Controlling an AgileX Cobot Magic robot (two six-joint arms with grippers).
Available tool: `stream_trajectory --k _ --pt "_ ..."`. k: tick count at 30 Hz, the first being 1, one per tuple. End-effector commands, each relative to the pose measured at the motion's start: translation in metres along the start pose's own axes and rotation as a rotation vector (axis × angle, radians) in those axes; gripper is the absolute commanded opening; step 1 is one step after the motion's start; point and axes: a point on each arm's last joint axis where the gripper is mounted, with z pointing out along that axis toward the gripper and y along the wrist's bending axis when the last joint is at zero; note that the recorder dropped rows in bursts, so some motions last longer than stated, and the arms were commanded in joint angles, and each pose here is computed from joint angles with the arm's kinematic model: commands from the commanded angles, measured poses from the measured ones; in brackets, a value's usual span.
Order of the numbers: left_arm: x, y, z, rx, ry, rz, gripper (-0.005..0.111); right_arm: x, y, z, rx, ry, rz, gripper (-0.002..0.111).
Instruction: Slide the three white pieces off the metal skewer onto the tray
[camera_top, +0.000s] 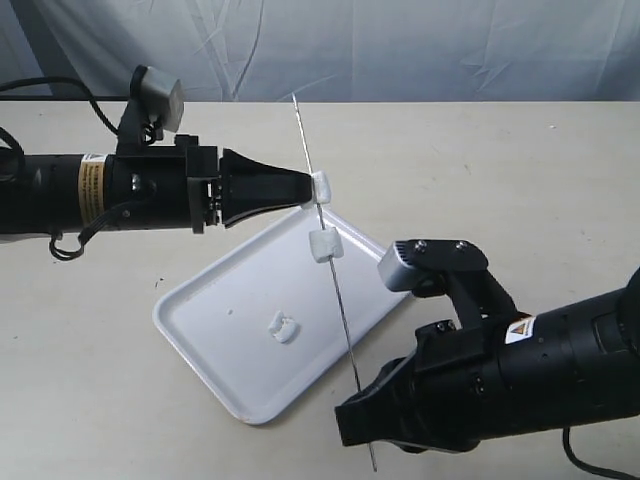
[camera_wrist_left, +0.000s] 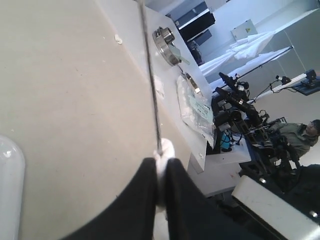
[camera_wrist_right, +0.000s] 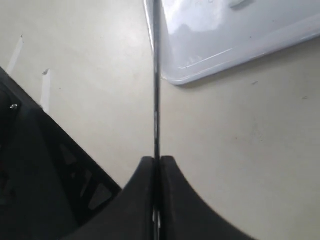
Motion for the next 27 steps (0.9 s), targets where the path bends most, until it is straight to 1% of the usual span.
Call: stream_trajectory --k 1,2,8,10,11,13,14,15,16,18,20,21,22,24,25,27 --pt "-0.023 -0.006 -0.003 0.027 -0.229 -0.035 0.0 0.02 -0.011 0.007 0.015 0.114 0.024 -0.001" --pt "-0.026 -0.006 -0.004 0.024 -0.267 -0.01 0.0 0.026 -0.013 0.008 0.019 0.135 0.029 -0.001" --pt "-0.037 -0.006 -0.008 0.017 -0.326 0.038 0.0 0.03 -0.015 0.008 0.022 0.155 0.025 -0.001" --pt "-0.036 -0.003 -0.014 -0.002 -0.288 0.063 0.0 0.03 -0.015 0.008 0.023 0.155 0.023 -0.001" --pt "-0.028 0.003 -0.016 -0.049 -0.19 0.099 0.0 0.03 -0.015 0.008 0.023 0.155 0.023 -0.001" --pt "-0.01 0.027 -0.019 -0.307 0.028 0.11 0.0 0.028 -0.016 0.008 0.034 0.132 0.022 -0.001" --pt "-0.001 0.037 -0.021 -0.429 0.113 0.079 0.0 0.026 -0.017 0.008 0.04 0.118 0.022 -0.001" --pt "0.007 0.044 -0.021 -0.51 0.178 0.067 0.0 0.025 -0.017 0.009 0.045 0.109 0.021 -0.001" --pt "0.013 0.048 -0.021 -0.552 0.219 0.065 0.0 0.024 -0.018 0.009 0.051 0.096 0.02 -0.001" --pt "0.016 0.049 -0.019 -0.566 0.234 0.071 0.0 0.023 -0.018 0.009 0.056 0.086 0.02 -0.001" --pt "0.02 0.056 -0.017 -0.606 0.252 0.073 0.0 0.024 -0.018 0.009 0.049 0.092 0.028 -0.001" --pt "0.025 0.061 -0.015 -0.639 0.282 0.059 0.0 0.024 -0.017 0.009 0.042 0.098 0.037 -0.001" --pt "0.028 0.064 -0.014 -0.642 0.305 0.05 0.0 0.024 -0.017 0.009 0.04 0.096 0.042 -0.001" --pt "0.037 0.069 -0.007 -0.619 0.345 0.022 0.0 0.024 -0.017 0.009 0.039 0.096 0.045 -0.001" --pt "0.044 0.071 -0.004 -0.581 0.376 -0.009 0.002 0.024 -0.017 0.009 0.039 0.096 0.045 -0.001" --pt "0.047 0.074 -0.003 -0.567 0.392 -0.021 0.008 0.023 -0.017 0.009 0.042 0.086 0.044 -0.001"
